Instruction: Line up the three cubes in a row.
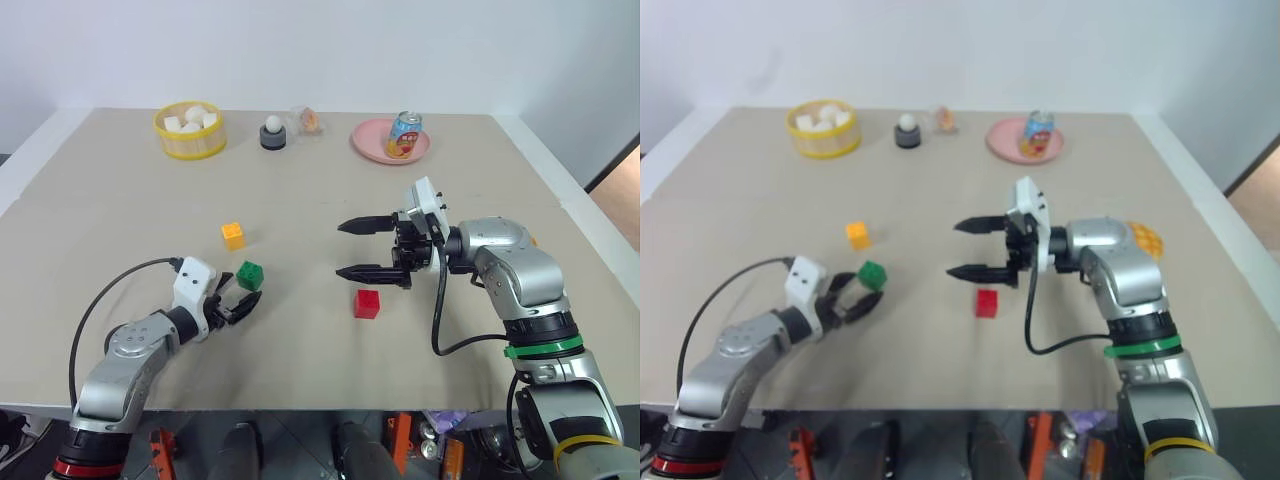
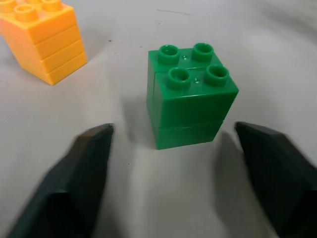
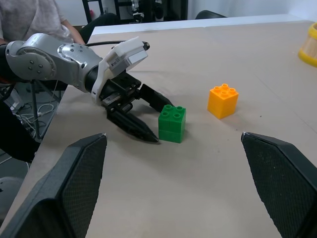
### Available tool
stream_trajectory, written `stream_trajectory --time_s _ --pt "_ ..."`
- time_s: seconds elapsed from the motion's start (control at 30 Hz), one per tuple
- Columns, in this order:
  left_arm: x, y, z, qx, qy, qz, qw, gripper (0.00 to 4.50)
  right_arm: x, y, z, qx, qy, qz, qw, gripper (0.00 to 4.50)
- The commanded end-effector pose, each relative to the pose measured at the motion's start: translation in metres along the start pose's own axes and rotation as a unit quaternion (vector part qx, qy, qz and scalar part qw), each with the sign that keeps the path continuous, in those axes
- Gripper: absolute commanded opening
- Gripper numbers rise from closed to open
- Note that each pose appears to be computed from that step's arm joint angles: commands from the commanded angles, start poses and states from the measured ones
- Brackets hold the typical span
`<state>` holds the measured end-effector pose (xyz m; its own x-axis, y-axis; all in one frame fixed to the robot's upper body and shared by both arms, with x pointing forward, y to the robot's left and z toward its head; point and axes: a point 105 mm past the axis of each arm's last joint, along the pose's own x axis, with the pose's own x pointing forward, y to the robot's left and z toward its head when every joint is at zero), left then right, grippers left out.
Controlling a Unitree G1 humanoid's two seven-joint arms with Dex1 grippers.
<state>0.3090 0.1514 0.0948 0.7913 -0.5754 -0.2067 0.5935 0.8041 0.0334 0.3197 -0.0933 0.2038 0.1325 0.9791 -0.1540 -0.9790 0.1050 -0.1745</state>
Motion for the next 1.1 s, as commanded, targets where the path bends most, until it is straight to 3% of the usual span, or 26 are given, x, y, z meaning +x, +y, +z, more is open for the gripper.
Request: stream_trajectory --time_s 0.03,0.13,0.17,0.4,0.57,0.8,1.1 --pt "0.012 -0.013 -0.009 -0.005 0.026 -0.026 0.999 2.33 -0.001 -0.001 0.007 -0.016 -0.007 -0.001 1.0 4.5" --pt "0.017 -0.013 -0.005 0.002 0.03 -0.026 0.999 1.34 0.0 0.0 0.007 -0.017 -0.008 -0.002 1.0 4.5" --pt "0.017 -0.013 -0.005 0.001 0.031 -0.026 0.999 1.22 0.0 0.0 0.007 -0.017 -0.008 -0.003 1.0 4.5" --pt "0.009 -0.001 -0.004 0.02 0.034 -0.013 0.999 1.22 0.0 0.0 0.004 -0.015 -0.006 -0.009 1.0 4.5" --pt "0.001 0.01 0.014 0.066 -0.009 -0.036 0.997 1.22 0.0 -0.001 0.004 -0.016 -0.002 -0.008 1.0 4.5" --pt "-0.011 -0.011 0.024 0.156 -0.037 -0.179 0.971 1.22 -0.004 0.004 0.012 -0.015 -0.004 0.011 1.0 4.5" --pt "0.002 -0.041 0.027 0.176 -0.055 -0.296 0.937 1.22 -0.025 0.006 0.019 -0.005 -0.005 -0.002 1.0 4.5"
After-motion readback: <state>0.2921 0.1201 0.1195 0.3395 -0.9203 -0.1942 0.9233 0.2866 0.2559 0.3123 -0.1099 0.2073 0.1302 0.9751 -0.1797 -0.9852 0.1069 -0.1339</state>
